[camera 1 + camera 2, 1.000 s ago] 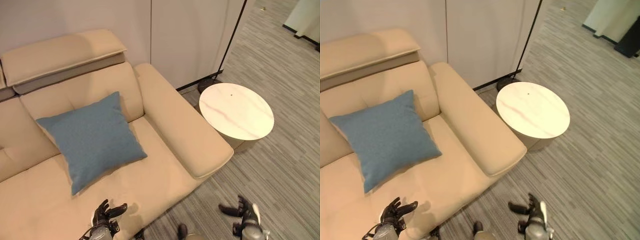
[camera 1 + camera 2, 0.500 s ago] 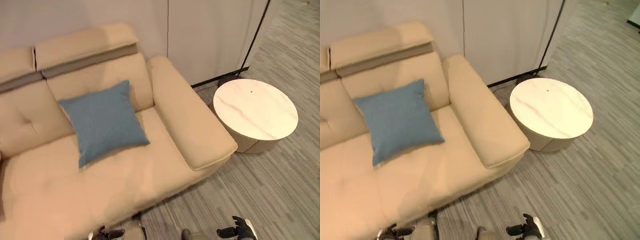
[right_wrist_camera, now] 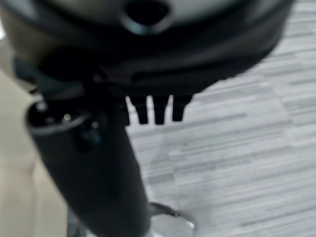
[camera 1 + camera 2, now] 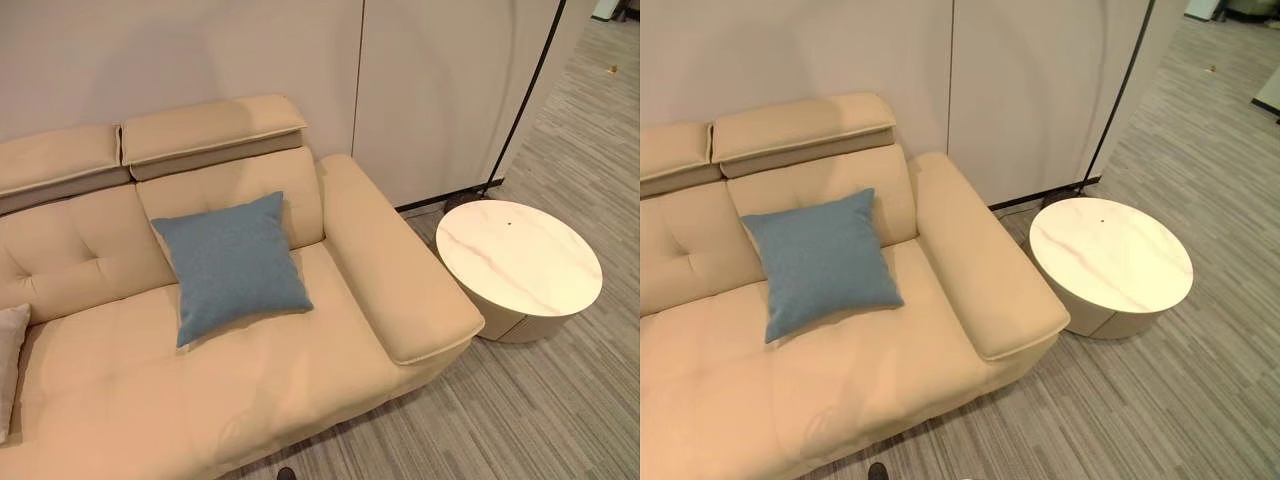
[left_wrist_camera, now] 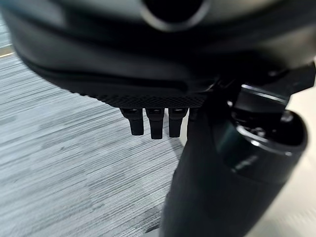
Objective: Pick up all the scattered cushions and arrange them neatly on the sofa.
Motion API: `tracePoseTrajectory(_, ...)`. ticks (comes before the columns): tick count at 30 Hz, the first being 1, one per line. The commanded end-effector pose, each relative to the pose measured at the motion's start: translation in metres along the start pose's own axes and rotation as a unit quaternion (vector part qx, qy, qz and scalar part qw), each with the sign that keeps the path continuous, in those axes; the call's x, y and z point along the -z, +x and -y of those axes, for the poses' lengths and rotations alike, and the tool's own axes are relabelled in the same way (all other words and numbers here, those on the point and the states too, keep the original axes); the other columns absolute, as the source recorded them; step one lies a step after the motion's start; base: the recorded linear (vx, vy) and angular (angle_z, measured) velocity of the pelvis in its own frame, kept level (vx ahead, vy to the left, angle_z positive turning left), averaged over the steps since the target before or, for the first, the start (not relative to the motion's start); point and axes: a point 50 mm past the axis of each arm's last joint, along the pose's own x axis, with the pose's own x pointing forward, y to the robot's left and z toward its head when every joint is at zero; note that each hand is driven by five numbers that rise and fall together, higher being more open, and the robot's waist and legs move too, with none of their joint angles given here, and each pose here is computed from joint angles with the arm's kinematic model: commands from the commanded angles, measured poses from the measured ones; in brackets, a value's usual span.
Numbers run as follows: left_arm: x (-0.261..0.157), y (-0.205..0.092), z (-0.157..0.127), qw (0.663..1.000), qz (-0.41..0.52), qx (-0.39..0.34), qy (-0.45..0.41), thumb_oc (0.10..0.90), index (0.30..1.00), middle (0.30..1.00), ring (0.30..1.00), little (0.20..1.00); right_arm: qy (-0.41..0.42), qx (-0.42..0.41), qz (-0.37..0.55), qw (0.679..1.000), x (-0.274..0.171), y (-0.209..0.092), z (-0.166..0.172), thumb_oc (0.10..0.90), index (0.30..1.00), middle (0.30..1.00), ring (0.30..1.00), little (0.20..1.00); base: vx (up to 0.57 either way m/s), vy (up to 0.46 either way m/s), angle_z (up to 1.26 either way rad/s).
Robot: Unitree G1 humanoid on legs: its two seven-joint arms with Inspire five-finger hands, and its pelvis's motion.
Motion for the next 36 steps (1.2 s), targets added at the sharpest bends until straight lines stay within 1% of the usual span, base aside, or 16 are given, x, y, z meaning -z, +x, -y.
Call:
tracePoseTrajectory(1, -0.010, 0.001, -0.002, 0.999, 0.022, 0.002, 0.027, 0.800, 0.900, 0.900, 0.900, 0.900, -0.046, 0.030, 0.032, 0.998, -0.020, 0.003, 0.018, 0.800, 0.900, 0.900, 0.900, 0.900, -0.14, 0.112, 0.14)
tracePoseTrajectory(5, -0.015, 0.003, -0.015, 0.998, 0.035, -0.015, 0.050, 0.800, 0.900, 0.900, 0.900, 0.900, -0.066, 0.020, 0.073, 0.995, -0.042, 0.002, 0.012, 0.800, 0.900, 0.900, 0.900, 0.900, -0.14, -0.008, 0.37)
tracePoseTrajectory(8, -0.039, 0.003, -0.020, 0.994, 0.077, -0.028, 0.066, 0.800, 0.900, 0.900, 0.900, 0.900, -0.070, 0.018, 0.083, 0.994, -0.047, 0.001, 0.007, 0.800, 0.900, 0.900, 0.900, 0.900, -0.07, -0.153, 1.12)
tracePoseTrajectory(10, -0.052, 0.003, -0.022, 0.993, 0.096, -0.033, 0.059, 0.800, 0.900, 0.900, 0.900, 0.900, -0.063, 0.017, 0.089, 0.994, -0.052, 0.000, 0.005, 0.800, 0.900, 0.900, 0.900, 0.900, -0.05, -0.243, 1.66)
tracePoseTrajectory(13, -0.065, 0.002, -0.025, 0.993, 0.108, -0.037, 0.016, 0.800, 0.900, 0.900, 0.900, 0.900, -0.109, 0.017, 0.132, 0.985, -0.077, -0.003, 0.002, 0.800, 0.900, 0.900, 0.900, 0.900, -0.08, -0.258, 1.24)
tracePoseTrajectory(14, -0.065, 0.002, -0.025, 0.993, 0.108, -0.037, 0.016, 0.800, 0.900, 0.900, 0.900, 0.900, -0.110, 0.017, 0.132, 0.985, -0.077, -0.003, 0.002, 0.800, 0.900, 0.900, 0.900, 0.900, -0.13, -0.276, 1.06)
tracePoseTrajectory(16, -0.070, 0.000, -0.022, 0.992, 0.121, -0.037, 0.023, 0.800, 0.900, 0.900, 0.900, 0.900, -0.138, 0.025, 0.160, 0.977, -0.091, -0.006, 0.002, 0.800, 0.900, 0.900, 0.900, 0.900, -0.12, -0.260, 1.18)
tracePoseTrajectory(19, -0.090, -0.005, -0.011, 0.988, 0.154, -0.015, -0.015, 0.800, 0.900, 0.900, 0.900, 0.900, -0.164, 0.044, 0.190, 0.967, -0.106, -0.008, 0.007, 0.800, 0.900, 0.900, 0.900, 0.900, -0.23, -0.254, 1.11)
tracePoseTrajectory(21, -0.091, -0.006, -0.007, 0.987, 0.157, -0.015, -0.020, 0.800, 0.900, 0.900, 0.900, 0.900, -0.165, 0.042, 0.184, 0.968, -0.101, -0.007, 0.008, 0.800, 0.900, 0.900, 0.900, 0.900, -0.26, -0.096, 1.10)
tracePoseTrajectory(23, -0.082, -0.006, -0.003, 0.989, 0.144, 0.003, -0.027, 0.800, 0.900, 0.900, 0.900, 0.900, -0.193, 0.030, 0.150, 0.969, -0.079, -0.004, 0.002, 0.800, 0.900, 0.900, 0.900, 0.900, -0.26, -0.036, 1.58)
tracePoseTrajectory(25, -0.075, -0.004, -0.002, 0.991, 0.133, 0.008, -0.033, 0.800, 0.900, 0.900, 0.900, 0.900, -0.197, 0.023, 0.135, 0.971, -0.069, -0.003, -0.001, 0.800, 0.900, 0.900, 0.900, 0.900, -0.16, 0.012, 1.32)
tracePoseTrajectory(27, -0.070, -0.004, 0.000, 0.992, 0.121, 0.011, -0.042, 0.800, 0.900, 0.900, 0.900, 0.900, -0.178, 0.019, 0.116, 0.977, -0.058, -0.002, -0.001, 0.800, 0.900, 0.900, 0.900, 0.900, -0.06, 0.016, 1.19)
tracePoseTrajectory(29, -0.068, -0.004, 0.002, 0.992, 0.121, 0.016, -0.035, 0.800, 0.900, 0.900, 0.900, 0.900, -0.132, 0.018, 0.096, 0.986, -0.050, -0.001, 0.000, 0.800, 0.900, 0.900, 0.900, 0.900, -0.01, 0.081, 1.59)
tracePoseTrajectory(30, -0.068, -0.004, 0.002, 0.992, 0.120, 0.016, -0.035, 0.800, 0.900, 0.900, 0.900, 0.900, -0.132, 0.018, 0.096, 0.986, -0.050, -0.001, 0.000, 0.800, 0.900, 0.900, 0.900, 0.900, 0.03, 0.111, 0.94)
tracePoseTrajectory(32, -0.056, -0.003, 0.006, 0.994, 0.104, 0.023, -0.018, 0.800, 0.900, 0.900, 0.900, 0.900, -0.092, 0.009, 0.076, 0.993, -0.040, -0.001, -0.003, 0.800, 0.900, 0.900, 0.900, 0.900, 0.10, 0.141, 0.75)
tracePoseTrajectory(36, -0.044, -0.002, 0.004, 0.996, 0.088, 0.027, 0.011, 0.800, 0.900, 0.900, 0.900, 0.900, -0.081, 0.000, 0.086, 0.993, -0.045, -0.002, -0.006, 0.800, 0.900, 0.900, 0.900, 0.900, 0.06, 0.218, 0.66)
